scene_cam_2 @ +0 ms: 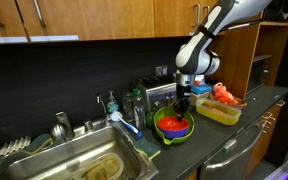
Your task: Move the red and blue bowl to the counter
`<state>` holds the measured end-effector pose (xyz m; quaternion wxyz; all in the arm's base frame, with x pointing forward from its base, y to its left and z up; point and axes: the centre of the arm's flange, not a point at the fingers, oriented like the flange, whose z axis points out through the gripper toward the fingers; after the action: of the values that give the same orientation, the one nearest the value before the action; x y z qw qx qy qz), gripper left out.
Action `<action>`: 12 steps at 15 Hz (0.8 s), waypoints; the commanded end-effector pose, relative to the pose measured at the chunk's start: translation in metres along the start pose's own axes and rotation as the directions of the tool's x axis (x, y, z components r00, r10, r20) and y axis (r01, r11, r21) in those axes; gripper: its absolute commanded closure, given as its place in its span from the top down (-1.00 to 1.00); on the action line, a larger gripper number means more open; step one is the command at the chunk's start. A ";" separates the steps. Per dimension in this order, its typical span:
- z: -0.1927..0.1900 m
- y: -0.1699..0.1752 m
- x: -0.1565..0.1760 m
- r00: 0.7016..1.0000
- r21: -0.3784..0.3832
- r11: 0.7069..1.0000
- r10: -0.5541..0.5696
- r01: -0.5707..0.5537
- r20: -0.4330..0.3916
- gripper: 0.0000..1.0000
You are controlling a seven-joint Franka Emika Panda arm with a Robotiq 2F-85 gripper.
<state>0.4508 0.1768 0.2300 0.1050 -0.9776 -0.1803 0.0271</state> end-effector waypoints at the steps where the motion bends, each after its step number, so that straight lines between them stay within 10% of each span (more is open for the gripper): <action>1: -0.018 -0.006 -0.021 0.998 -0.016 1.000 -0.006 0.005 -0.069 -0.97; 12: -0.064 -0.004 -0.047 0.971 -0.012 0.999 0.046 -0.051 -0.235 -0.97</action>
<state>0.4276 0.1615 0.2773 0.1128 -0.9805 -0.1482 -0.0632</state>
